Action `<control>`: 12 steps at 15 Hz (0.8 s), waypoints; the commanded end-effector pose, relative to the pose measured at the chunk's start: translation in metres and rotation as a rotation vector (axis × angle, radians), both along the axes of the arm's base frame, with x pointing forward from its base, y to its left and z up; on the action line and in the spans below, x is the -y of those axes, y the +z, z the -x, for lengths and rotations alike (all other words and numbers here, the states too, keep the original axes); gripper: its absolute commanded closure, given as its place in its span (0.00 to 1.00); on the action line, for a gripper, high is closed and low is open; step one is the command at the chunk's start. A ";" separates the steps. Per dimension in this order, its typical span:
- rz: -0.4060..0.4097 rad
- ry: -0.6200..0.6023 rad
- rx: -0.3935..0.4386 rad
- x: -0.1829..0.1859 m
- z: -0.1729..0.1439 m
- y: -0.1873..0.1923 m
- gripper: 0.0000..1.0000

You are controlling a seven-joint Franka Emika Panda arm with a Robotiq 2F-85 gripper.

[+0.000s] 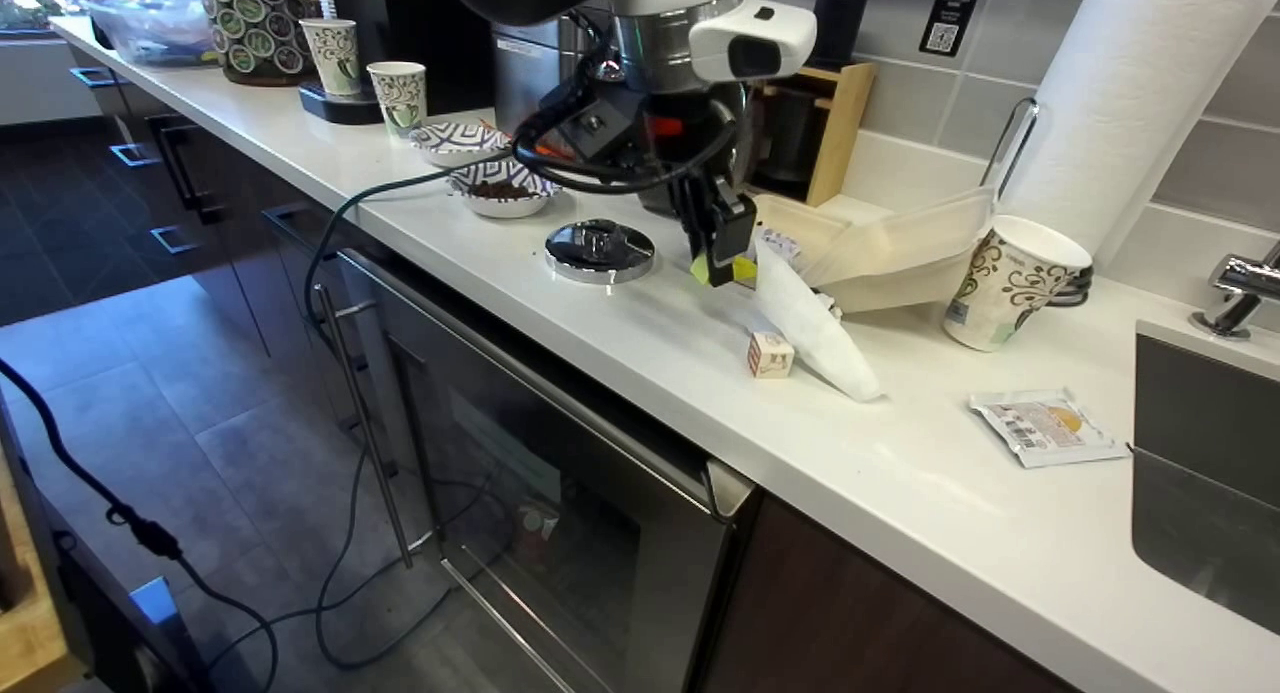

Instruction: Put the cubes and the whistle into the paper takeaway box

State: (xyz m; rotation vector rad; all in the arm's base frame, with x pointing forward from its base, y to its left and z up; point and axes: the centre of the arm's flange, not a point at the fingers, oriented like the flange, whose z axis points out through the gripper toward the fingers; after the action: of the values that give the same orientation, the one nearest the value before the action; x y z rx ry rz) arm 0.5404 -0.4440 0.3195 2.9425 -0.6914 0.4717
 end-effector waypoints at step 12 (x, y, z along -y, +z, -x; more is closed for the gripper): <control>0.232 0.261 0.308 -0.074 -0.093 -0.034 0.91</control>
State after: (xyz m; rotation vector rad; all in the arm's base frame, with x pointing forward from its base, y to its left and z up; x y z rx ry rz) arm 0.6187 -0.3585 0.2968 2.8527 -0.2323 0.8994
